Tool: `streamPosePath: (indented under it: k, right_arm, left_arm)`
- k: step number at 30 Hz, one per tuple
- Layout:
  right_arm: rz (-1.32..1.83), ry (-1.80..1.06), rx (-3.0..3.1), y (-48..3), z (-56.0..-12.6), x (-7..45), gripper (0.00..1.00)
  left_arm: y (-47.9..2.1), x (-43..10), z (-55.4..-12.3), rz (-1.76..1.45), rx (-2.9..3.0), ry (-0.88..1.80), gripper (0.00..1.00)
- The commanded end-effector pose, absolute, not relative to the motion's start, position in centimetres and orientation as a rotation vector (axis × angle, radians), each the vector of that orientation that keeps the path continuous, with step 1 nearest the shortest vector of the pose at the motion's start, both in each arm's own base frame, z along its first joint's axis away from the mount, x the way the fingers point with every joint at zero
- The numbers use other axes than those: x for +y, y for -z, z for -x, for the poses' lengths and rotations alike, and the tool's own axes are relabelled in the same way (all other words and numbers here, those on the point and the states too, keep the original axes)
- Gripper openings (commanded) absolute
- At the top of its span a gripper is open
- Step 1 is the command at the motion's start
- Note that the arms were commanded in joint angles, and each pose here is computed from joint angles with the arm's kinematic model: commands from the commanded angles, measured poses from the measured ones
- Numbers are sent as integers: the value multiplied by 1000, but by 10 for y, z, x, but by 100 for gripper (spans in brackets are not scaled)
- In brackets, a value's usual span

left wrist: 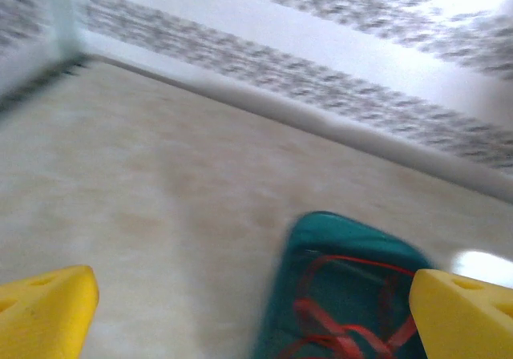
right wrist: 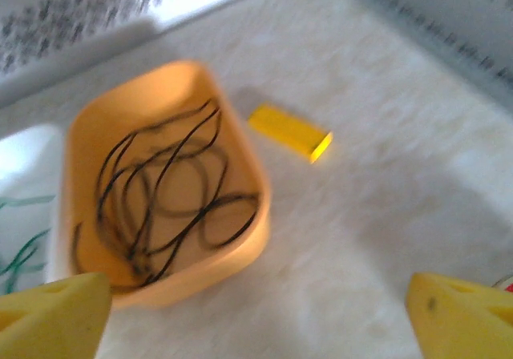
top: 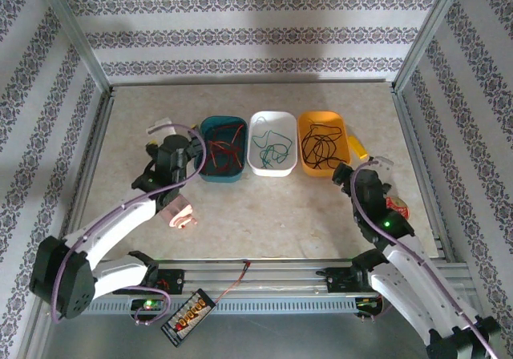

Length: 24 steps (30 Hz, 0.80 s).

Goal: Untangle the cables

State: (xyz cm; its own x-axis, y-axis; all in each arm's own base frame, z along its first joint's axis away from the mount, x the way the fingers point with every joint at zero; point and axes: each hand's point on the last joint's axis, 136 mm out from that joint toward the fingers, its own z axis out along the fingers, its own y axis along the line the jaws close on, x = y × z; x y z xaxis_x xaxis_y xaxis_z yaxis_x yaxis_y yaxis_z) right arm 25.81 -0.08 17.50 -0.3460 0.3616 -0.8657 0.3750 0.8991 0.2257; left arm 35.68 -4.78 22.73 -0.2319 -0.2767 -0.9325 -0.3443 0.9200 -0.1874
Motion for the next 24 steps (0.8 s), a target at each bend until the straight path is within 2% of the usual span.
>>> streamPosePath:
  k: [1, 4, 10, 19, 21, 24]
  right_arm:
    - [-472, 312, 1829, -183, -257, -35, 98]
    - [-311, 407, 1788, -166, -266, -35, 98]
    - [-456, 439, 1844, -130, -275, -51, 98]
    - [-255, 363, 1831, -132, -350, -34, 98]
    - [-214, 303, 1816, -134, -366, -29, 98]
    - [-121, 129, 1834, -111, -379, -11, 98]
  left_arm:
    - [-212, 9, -316, 459, 1837, -521, 99]
    - [-196, 32, -292, 437, 1851, -694, 99]
    - [-141, 53, -273, 429, 1851, -788, 99]
    - [-112, 58, -324, 405, 2008, -573, 99]
    - [-109, 65, -331, 451, 2010, -550, 99]
    - [-108, 61, -346, 416, 2009, -539, 99]
